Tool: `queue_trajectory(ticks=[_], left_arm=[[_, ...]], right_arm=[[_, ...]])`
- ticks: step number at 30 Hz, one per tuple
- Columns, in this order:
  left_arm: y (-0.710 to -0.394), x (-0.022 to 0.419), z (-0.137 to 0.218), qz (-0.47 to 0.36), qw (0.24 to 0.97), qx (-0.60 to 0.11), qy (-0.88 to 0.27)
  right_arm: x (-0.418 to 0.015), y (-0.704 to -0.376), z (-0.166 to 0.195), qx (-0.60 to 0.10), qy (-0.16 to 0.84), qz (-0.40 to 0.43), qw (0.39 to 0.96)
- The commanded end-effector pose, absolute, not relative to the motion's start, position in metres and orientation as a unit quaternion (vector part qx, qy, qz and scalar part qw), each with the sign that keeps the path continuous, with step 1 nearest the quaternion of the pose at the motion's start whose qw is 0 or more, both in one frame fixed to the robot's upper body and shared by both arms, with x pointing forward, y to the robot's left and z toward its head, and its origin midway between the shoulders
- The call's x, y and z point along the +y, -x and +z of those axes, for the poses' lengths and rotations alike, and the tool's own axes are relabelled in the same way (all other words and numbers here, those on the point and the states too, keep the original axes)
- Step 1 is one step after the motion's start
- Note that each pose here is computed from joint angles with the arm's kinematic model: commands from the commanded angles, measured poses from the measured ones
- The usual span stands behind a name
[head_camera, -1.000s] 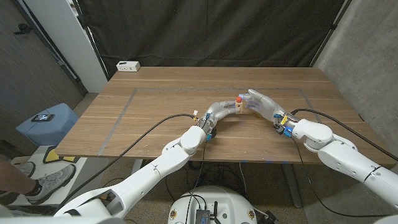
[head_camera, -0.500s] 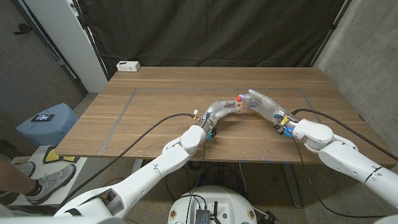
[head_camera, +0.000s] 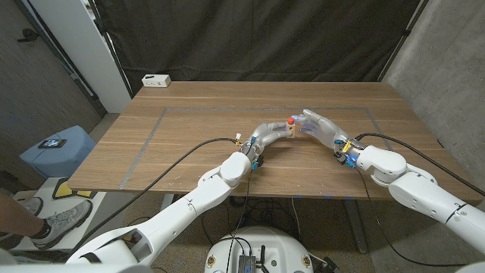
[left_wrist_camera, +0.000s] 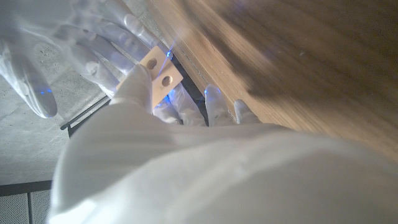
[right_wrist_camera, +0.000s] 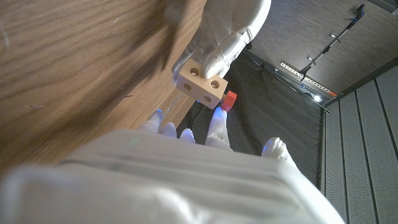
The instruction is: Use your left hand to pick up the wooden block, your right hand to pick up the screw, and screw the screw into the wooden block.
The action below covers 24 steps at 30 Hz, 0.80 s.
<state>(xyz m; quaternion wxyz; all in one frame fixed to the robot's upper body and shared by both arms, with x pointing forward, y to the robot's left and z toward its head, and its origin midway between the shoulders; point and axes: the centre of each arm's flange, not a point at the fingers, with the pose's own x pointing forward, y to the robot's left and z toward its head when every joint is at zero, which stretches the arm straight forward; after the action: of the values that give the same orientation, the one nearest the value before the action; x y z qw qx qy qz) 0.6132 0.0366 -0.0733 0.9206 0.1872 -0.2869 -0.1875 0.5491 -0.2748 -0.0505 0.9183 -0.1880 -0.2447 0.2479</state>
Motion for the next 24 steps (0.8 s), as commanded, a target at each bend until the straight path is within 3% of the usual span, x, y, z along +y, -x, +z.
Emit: queue_trajectory(ticks=[1, 24], left_arm=[[-0.614, 0.036, -0.073, -0.189, 0.921, -0.286, -0.186], [-0.615, 0.036, -0.073, -0.193, 0.92, -0.285, -0.188]], right_arm=[[-0.274, -0.547, -0.052, -0.241, 0.187, 0.246, 0.92], [-0.278, -0.536, -0.058, -0.234, 0.186, 0.239, 0.924]])
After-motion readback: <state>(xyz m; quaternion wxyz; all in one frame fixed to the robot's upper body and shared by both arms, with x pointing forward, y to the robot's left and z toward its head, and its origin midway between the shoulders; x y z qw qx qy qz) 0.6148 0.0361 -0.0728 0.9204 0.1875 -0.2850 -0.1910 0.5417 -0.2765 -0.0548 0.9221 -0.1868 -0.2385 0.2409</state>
